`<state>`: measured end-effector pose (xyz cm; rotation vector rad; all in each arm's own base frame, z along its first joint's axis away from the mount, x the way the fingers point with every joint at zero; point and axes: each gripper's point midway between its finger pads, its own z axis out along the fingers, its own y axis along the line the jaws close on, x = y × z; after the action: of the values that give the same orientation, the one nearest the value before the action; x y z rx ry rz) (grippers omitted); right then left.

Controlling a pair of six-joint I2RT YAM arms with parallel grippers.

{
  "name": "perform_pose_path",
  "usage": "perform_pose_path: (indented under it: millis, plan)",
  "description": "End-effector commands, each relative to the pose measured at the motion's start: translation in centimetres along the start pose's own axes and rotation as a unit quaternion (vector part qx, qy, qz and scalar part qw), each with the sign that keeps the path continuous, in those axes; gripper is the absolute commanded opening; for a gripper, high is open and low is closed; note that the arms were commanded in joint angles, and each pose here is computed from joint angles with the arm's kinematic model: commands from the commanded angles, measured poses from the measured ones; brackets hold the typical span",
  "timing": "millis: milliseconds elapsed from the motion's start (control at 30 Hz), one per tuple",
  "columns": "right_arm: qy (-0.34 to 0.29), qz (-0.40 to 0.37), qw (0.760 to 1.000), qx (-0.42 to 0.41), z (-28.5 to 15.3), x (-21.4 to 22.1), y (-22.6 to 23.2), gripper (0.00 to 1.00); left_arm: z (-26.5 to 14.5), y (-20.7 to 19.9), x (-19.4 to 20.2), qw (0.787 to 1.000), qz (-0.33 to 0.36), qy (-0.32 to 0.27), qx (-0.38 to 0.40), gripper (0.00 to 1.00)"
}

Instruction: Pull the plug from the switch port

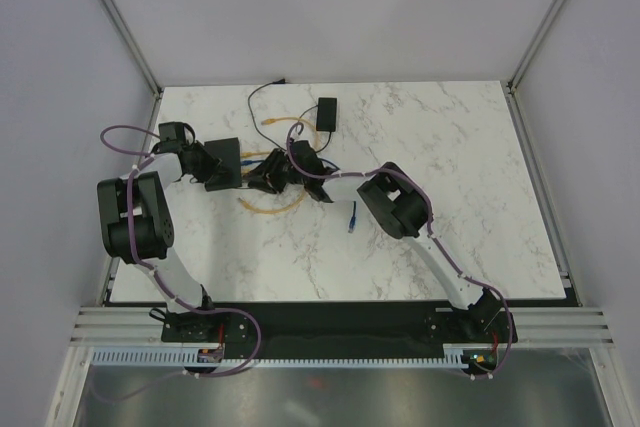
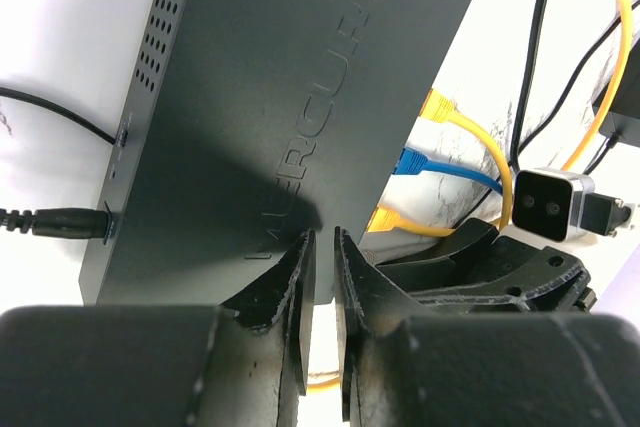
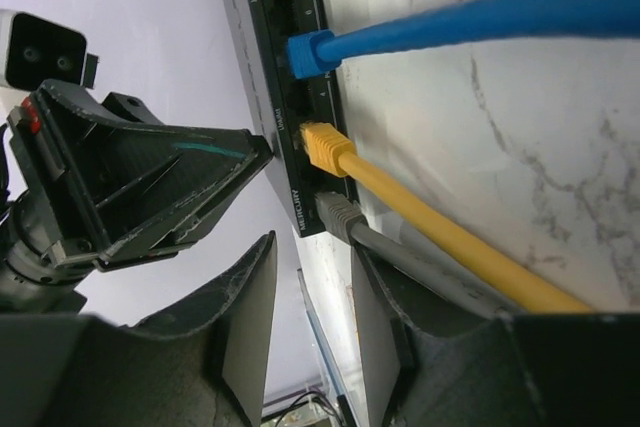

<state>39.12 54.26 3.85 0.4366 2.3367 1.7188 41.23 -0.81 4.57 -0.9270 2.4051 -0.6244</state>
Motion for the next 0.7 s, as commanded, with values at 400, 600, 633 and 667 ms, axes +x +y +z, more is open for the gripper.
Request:
perform_pose_path:
  millis: [400, 600, 633, 667]
  plan:
    - [-0.058, 0.064, 0.987, 0.135, -1.6, -2.8, -7.0, 0.45, -1.5, 2.3, 1.2, 0.998, 0.036, -0.001, -0.049, 0.25]
    - [-0.051, 0.033, 0.99, 0.129, -2.3, -5.0, -7.4, 0.42, -2.3, 1.0, 0.4, 0.997, 0.063, -0.012, -0.029, 0.33]
    - [-0.052, 0.025, 0.99, 0.13, -2.5, -5.3, -7.1, 0.42, -2.4, 0.8, 0.3, 0.997, 0.066, -0.014, -0.027, 0.33]
    - [-0.059, 0.01, 0.99, 0.128, -2.8, -6.3, -6.9, 0.42, -2.5, 0.7, 0.2, 0.997, 0.067, -0.015, -0.026, 0.34]
